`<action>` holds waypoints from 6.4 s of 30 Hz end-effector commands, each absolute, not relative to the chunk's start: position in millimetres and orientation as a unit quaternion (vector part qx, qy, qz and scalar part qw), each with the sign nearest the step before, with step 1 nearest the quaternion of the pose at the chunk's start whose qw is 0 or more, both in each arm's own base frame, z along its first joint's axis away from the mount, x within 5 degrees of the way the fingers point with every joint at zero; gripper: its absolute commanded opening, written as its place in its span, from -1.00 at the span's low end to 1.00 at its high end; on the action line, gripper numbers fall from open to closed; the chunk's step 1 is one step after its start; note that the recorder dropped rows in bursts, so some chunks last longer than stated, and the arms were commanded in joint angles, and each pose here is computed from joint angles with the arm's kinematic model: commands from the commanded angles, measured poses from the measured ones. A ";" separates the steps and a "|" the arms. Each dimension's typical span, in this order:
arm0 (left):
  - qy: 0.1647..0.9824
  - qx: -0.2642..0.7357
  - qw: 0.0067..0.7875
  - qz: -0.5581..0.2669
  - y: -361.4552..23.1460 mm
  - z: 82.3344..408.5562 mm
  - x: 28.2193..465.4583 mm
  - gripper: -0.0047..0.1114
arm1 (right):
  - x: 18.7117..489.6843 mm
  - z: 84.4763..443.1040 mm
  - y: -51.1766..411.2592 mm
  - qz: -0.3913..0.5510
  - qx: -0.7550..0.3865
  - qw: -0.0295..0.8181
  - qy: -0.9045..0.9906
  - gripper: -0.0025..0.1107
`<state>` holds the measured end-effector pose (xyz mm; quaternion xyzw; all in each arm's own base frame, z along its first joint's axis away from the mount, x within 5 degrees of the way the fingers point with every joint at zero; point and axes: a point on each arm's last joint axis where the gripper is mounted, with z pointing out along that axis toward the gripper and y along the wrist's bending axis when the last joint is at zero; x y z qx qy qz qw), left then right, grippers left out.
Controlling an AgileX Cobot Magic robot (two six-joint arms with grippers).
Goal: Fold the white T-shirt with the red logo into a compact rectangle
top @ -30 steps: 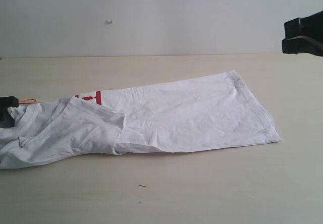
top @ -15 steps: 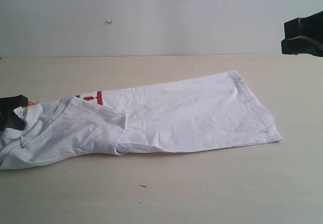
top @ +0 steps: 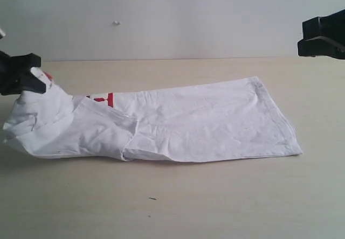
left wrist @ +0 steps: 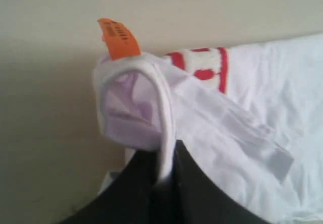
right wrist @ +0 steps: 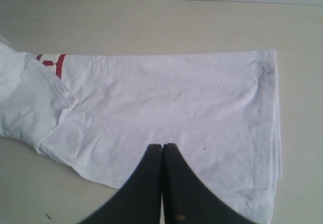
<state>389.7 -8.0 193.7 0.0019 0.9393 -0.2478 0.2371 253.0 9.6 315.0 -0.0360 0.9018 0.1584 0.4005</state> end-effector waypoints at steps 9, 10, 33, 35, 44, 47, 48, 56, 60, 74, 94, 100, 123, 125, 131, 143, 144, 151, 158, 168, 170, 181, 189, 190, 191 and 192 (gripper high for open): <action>0.905 0.084 0.264 -0.323 -136.4 259.5 394.7 -0.92 | 253.4 314.0 10.1 0.164 -0.039 0.403 0.900 -0.78; 0.900 0.095 0.270 -0.328 -149.5 264.6 392.9 -0.92 | 253.4 314.0 10.1 0.164 -0.039 0.403 0.900 -0.73; 0.860 0.188 0.298 -0.368 -324.7 235.1 373.1 0.30 | 240.1 332.6 11.8 0.166 -0.035 0.439 0.882 -0.16; 0.859 0.186 0.307 -0.364 -319.6 239.2 376.5 0.26 | 240.0 332.5 11.9 0.166 -0.036 0.438 0.883 -0.16; 0.881 0.244 0.276 -0.297 -278.9 247.1 384.6 0.08 | 250.9 312.2 4.5 0.147 0.007 0.386 0.910 -0.16; 0.900 0.261 0.255 -0.240 -257.7 245.7 387.0 0.06 | 264.4 288.8 0.1 0.138 0.031 0.337 0.931 -0.16; 0.905 0.258 0.257 -0.221 -251.6 245.9 387.0 0.02 | 269.3 280.1 -0.5 0.141 0.038 0.319 0.936 -0.16; 0.910 0.218 0.311 -0.168 -195.4 273.4 380.0 -0.15 | 299.2 221.2 -3.4 0.147 0.056 0.233 0.960 -0.16; 0.912 0.213 0.310 -0.163 -183.5 276.9 369.9 -0.15 | 313.3 194.8 -4.3 0.151 0.057 0.192 0.968 -0.16; 0.912 0.207 0.320 -0.153 -166.0 270.7 336.6 -0.15 | 390.1 141.2 -5.7 0.188 0.048 0.167 0.967 0.00; 0.906 0.222 0.329 -0.143 -166.6 264.4 340.2 -0.15 | 414.3 96.6 2.6 0.253 0.037 0.105 0.961 -0.29; 0.917 0.227 0.296 -0.141 -167.0 249.6 339.2 -0.15 | 411.8 98.2 5.0 0.266 0.028 0.094 0.959 -0.57; 0.922 0.229 0.279 -0.142 -166.8 246.4 336.6 -0.15 | 415.1 134.7 30.3 0.286 -0.081 0.128 0.946 -0.96; 0.922 0.229 0.279 -0.142 -166.8 246.4 336.6 -0.15 | 417.2 152.1 28.2 0.269 -0.093 0.151 0.947 -0.96; 0.920 0.228 0.285 -0.141 -166.9 247.0 337.6 -0.15 | 417.2 209.3 19.8 0.205 -0.116 0.217 0.947 -0.96; 0.920 0.227 0.288 -0.141 -166.9 247.3 338.1 -0.15 | 409.9 258.7 -10.2 0.024 -0.095 0.269 0.958 -0.96; 0.920 0.227 0.288 -0.141 -166.9 247.3 338.1 -0.15 | 410.3 256.1 -13.6 0.008 -0.085 0.262 0.961 -0.96; 0.919 0.227 0.288 -0.141 -166.9 247.3 338.1 -0.15 | 416.6 229.9 -25.8 -0.052 -0.074 0.222 0.971 -0.91; 0.919 0.227 0.288 -0.142 -167.0 247.4 338.1 -0.15 | 417.8 228.3 -40.8 -0.125 -0.023 0.220 0.967 -0.33; 0.920 0.225 0.287 -0.144 -167.3 247.3 337.8 -0.15 | 419.1 213.4 -6.6 0.013 -0.034 0.200 0.979 -0.43; 0.921 0.226 0.284 -0.144 -167.2 247.0 337.4 -0.15 | 418.8 200.2 7.6 0.039 -0.066 0.172 0.982 -0.63; 0.921 0.226 0.282 -0.145 -167.3 246.9 337.1 -0.15 | 412.5 125.7 92.6 0.063 -0.180 0.063 0.980 -0.96; 0.921 0.227 0.282 -0.145 -167.4 246.3 337.3 -0.15 | 408.8 141.3 109.7 0.059 -0.217 0.084 0.971 -0.96; 0.921 0.227 0.282 -0.145 -167.4 246.3 337.3 -0.15 | 409.3 144.8 106.9 0.043 -0.226 0.090 0.969 -0.96; 0.921 0.227 0.281 -0.145 -167.4 246.2 337.1 -0.15 | 409.9 147.9 104.9 0.036 -0.223 0.095 0.969 -0.96; 0.921 0.227 0.281 -0.145 -167.4 246.2 337.1 -0.15 | 411.2 150.4 102.0 0.026 -0.211 0.102 0.972 -0.96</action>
